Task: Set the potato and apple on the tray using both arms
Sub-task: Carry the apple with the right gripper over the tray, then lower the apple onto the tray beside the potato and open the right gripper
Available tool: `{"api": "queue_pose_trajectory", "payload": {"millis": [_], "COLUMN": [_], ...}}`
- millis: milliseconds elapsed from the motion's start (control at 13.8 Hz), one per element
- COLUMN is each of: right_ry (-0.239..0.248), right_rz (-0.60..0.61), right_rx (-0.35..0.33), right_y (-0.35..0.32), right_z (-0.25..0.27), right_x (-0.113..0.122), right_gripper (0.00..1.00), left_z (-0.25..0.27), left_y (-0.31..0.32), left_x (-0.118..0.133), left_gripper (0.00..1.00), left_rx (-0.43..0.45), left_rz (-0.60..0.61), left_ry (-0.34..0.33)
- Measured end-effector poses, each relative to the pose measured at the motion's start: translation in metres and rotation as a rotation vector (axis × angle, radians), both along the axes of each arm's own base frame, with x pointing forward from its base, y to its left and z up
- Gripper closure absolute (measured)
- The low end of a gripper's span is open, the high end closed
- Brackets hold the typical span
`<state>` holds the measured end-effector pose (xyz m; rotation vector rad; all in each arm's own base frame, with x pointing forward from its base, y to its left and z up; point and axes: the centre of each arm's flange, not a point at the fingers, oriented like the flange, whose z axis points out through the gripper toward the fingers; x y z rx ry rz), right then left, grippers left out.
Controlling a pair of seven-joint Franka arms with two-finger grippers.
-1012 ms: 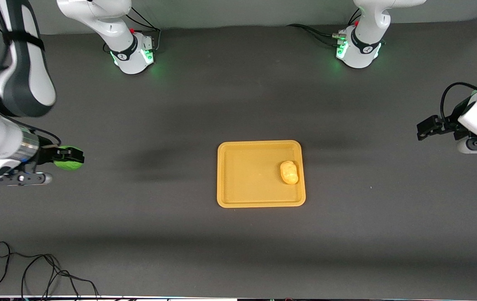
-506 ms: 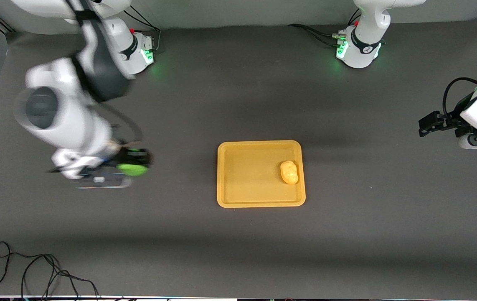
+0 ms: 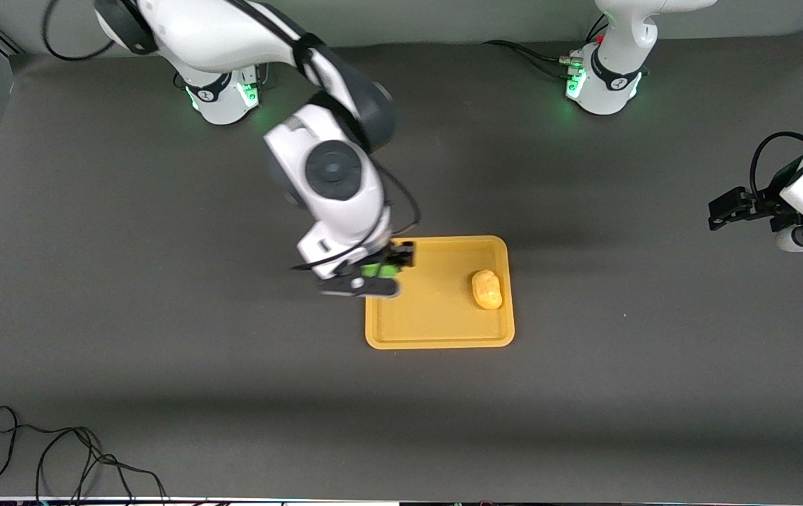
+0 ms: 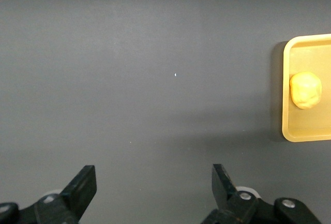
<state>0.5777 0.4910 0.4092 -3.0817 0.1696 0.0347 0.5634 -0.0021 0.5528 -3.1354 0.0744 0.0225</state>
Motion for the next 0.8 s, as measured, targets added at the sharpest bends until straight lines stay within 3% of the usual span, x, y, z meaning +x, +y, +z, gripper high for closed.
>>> {"api": "queue_pose_trajectory", "payload": {"millis": [217, 578, 795], "right_ry": [-0.002, -0.030, -0.041], "right_rz": [0.041, 0.089, 0.102], "right_rx": [0.013, -0.014, -0.050], "right_y": [0.037, 0.065, 0.060], "right_z": [-0.045, -0.175, -0.206], "right_x": [-0.015, -0.023, -0.021], "right_gripper": [0.22, 0.22, 0.22], "left_z": [-0.003, -0.005, -0.008], "left_y": [0.000, 0.000, 0.000], "left_x": [0.001, 0.002, 0.003], "left_gripper": [0.00, 0.00, 0.00], "left_rx": [0.000, -0.001, -0.001], "left_rz": [0.000, -0.001, -0.001], "left_ry": [0.005, 0.010, 0.015]}}
